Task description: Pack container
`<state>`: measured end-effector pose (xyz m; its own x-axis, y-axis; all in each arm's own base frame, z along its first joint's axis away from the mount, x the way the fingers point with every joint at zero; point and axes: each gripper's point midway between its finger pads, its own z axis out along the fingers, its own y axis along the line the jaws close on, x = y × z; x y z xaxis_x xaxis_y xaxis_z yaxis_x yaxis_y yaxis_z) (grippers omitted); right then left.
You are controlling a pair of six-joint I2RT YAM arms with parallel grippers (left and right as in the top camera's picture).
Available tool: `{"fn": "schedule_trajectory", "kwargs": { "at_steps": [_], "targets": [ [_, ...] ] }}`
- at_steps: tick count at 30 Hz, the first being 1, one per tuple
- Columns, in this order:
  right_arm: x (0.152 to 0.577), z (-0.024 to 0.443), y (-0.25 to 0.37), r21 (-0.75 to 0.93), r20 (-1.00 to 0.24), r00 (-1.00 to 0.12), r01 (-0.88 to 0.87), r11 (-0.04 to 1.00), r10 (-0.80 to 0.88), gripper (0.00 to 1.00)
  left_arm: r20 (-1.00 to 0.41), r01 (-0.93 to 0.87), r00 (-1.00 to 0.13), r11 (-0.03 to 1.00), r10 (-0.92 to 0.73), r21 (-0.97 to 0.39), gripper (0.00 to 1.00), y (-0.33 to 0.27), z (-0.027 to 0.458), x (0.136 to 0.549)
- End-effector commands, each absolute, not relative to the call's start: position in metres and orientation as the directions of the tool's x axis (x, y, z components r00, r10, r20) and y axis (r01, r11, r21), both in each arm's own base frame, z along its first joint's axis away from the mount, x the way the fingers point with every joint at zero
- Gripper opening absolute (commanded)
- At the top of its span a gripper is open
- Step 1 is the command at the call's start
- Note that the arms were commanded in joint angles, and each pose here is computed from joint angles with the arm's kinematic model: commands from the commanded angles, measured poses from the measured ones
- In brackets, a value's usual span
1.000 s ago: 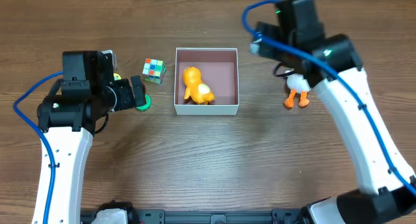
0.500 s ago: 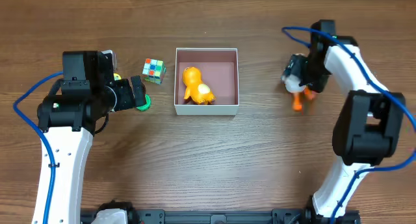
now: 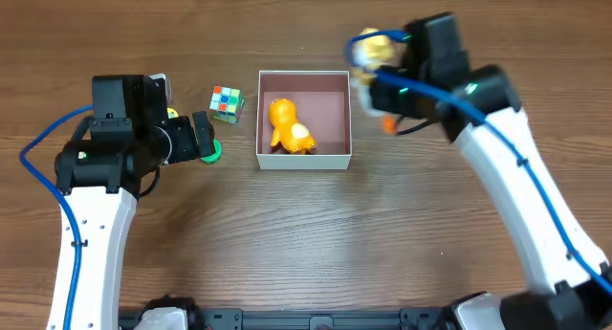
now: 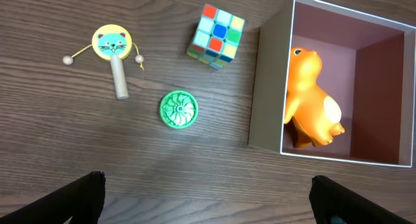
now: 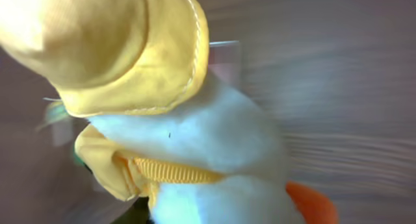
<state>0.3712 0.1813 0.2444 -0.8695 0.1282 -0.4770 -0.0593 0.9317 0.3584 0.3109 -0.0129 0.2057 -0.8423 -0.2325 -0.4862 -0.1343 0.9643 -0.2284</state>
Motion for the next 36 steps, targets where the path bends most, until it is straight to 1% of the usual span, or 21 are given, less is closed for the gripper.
{"fn": "schedule_trajectory", "kwargs": {
  "at_steps": [1,2,4,8,9,10,12,13,14,15,18,19,21,22,23,26,29,30,32,33,36],
  "targets": [
    [0.362,0.236,0.233,0.365,-0.489,-0.866,-0.097,0.926,0.102,0.12,-0.504,-0.119,-0.837,0.969,-0.215,-0.216,1.0,-0.011,0.212,0.314],
    [0.365,0.226,0.236,0.326,-0.499,-0.859,-0.067,0.943,0.111,0.12,-0.504,-0.119,-0.837,0.969,-0.215,-0.216,1.0,-0.011,0.212,0.314],
    [0.374,0.191,0.24,0.242,-0.485,-0.862,0.028,0.97,0.146,0.14,-0.504,-0.119,-0.837,0.969,-0.215,-0.216,1.0,-0.011,0.212,0.314],
    [0.39,0.112,0.259,0.199,-0.38,-0.918,0.038,0.979,0.113,0.15,-0.504,-0.119,-0.837,0.969,-0.215,-0.217,1.0,-0.011,0.212,0.314],
    [0.393,0.094,0.262,0.187,-0.365,-0.925,0.04,0.982,0.107,0.2,-0.504,-0.119,-0.837,0.969,-0.215,-0.216,1.0,-0.011,0.212,0.314],
    [0.396,0.086,0.264,0.18,-0.363,-0.926,0.034,0.983,0.099,0.34,-0.504,-0.119,-0.837,0.969,-0.215,-0.217,1.0,-0.011,0.212,0.314],
    [0.399,0.086,0.265,0.176,-0.378,-0.922,0.018,0.984,0.085,0.41,-0.504,-0.119,-0.837,0.969,-0.215,-0.216,1.0,-0.011,0.212,0.314],
    [0.403,0.098,0.268,0.176,-0.406,-0.913,-0.024,0.984,0.051,0.48,-0.504,-0.119,-0.837,0.969,-0.215,-0.216,1.0,-0.011,0.212,0.314],
    [0.405,0.117,0.27,0.179,-0.437,-0.899,-0.063,0.982,0.022,0.57,-0.504,-0.119,-0.837,0.969,-0.215,-0.217,1.0,-0.011,0.212,0.314],
    [0.405,0.136,0.273,0.186,-0.468,-0.884,-0.095,0.978,0.003,0.7,-0.504,-0.119,-0.837,0.969,-0.215,-0.216,1.0,-0.011,0.212,0.314],
    [0.402,0.208,0.268,0.217,-0.573,-0.819,-0.149,0.965,0.002,0.98,-0.504,-0.119,-0.837,0.969,-0.215,-0.216,1.0,-0.011,0.212,0.314],
    [0.4,0.234,0.258,0.225,-0.606,-0.795,-0.141,0.964,0.026,1.0,-0.504,-0.119,-0.837,0.969,-0.215,-0.216,1.0,-0.011,0.212,0.314],
    [0.391,0.27,0.226,0.237,-0.637,-0.768,-0.102,0.966,0.075,1.0,-0.504,-0.119,-0.837,0.969,-0.215,-0.216,1.0,-0.011,0.212,0.314],
    [0.386,0.281,0.209,0.24,-0.638,-0.764,-0.077,0.968,0.097,1.0,-0.504,-0.119,-0.837,0.969,-0.215,-0.216,1.0,-0.011,0.212,0.314],
    [0.378,0.293,0.176,0.239,-0.631,-0.763,-0.015,0.971,0.143,1.0,-0.504,-0.119,-0.837,0.969,-0.215,-0.216,1.0,-0.011,0.212,0.314],
    [0.368,0.307,0.106,0.236,-0.615,-0.744,0.144,0.961,0.262,1.0,-0.504,-0.118,-0.837,0.969,-0.215,-0.216,1.0,-0.011,0.212,0.314],
    [0.367,0.307,0.031,0.275,-0.57,-0.682,0.368,0.888,0.459,1.0,-0.508,-0.119,-0.833,0.969,-0.217,-0.219,1.0,-0.011,0.213,0.316],
    [0.365,0.301,0.011,0.298,-0.532,-0.676,0.414,0.86,0.51,1.0,-0.528,-0.128,-0.812,0.958,-0.25,-0.257,1.0,-0.014,0.218,0.323],
    [0.361,0.29,-0.016,0.348,-0.453,-0.665,0.481,0.805,0.593,1.0,-0.534,-0.097,-0.809,0.951,-0.247,-0.293,1.0,-0.021,0.222,0.326],
    [0.358,0.285,-0.03,0.375,-0.406,-0.654,0.518,0.769,0.638,1.0,-0.559,-0.085,-0.791,0.951,-0.246,-0.298,1.0,-0.022,0.227,0.332],
    [0.35,0.274,-0.056,0.41,-0.318,-0.623,0.589,0.696,0.715,1.0,-0.629,-0.044,-0.738,0.948,-0.243,-0.315,1.0,-0.024,0.242,0.349]
  ]
}}
